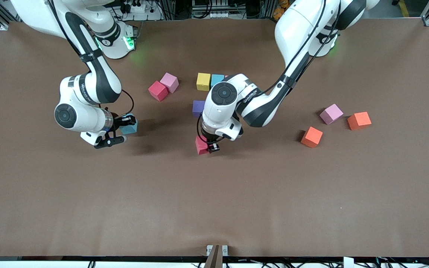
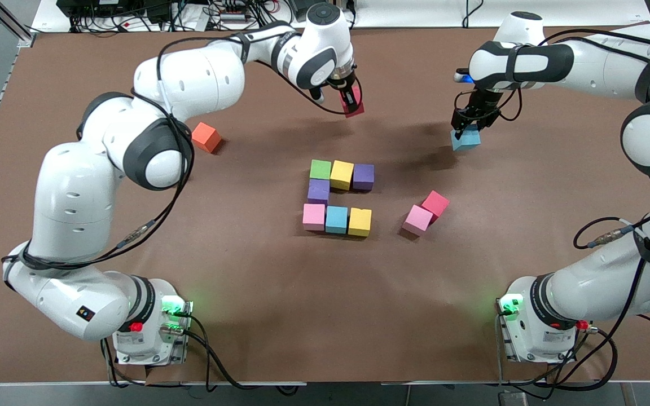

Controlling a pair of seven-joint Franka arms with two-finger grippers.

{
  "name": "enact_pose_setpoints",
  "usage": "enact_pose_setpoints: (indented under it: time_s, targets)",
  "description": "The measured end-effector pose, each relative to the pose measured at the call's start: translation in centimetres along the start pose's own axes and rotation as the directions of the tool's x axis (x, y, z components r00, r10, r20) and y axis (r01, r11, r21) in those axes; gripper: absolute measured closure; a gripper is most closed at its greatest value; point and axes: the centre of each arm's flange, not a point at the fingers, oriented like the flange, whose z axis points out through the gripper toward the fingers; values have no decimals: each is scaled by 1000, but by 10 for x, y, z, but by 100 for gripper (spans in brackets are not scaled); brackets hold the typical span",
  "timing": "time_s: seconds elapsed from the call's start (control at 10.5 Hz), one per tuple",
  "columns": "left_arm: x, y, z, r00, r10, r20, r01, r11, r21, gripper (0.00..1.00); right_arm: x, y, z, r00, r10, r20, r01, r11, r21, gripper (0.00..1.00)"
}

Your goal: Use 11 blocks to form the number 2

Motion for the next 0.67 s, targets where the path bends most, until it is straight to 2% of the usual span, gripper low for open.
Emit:
enact_pose_setpoints:
  time_s: [0.29,0.48,0.67]
  targets:
    - [14,14,-44,998,15,-61,-15,1000,-2,40,0,0,0,1000,0,0,0,1000,0,45]
    - [20,16,-51,997,34,-74,-35,999,-1,40,0,0,0,1000,0,0,0,1000,0,45]
    - [23,14,-47,991,105,-89,-104,995,14,40,0,0,0,1000,0,0,0,1000,0,45]
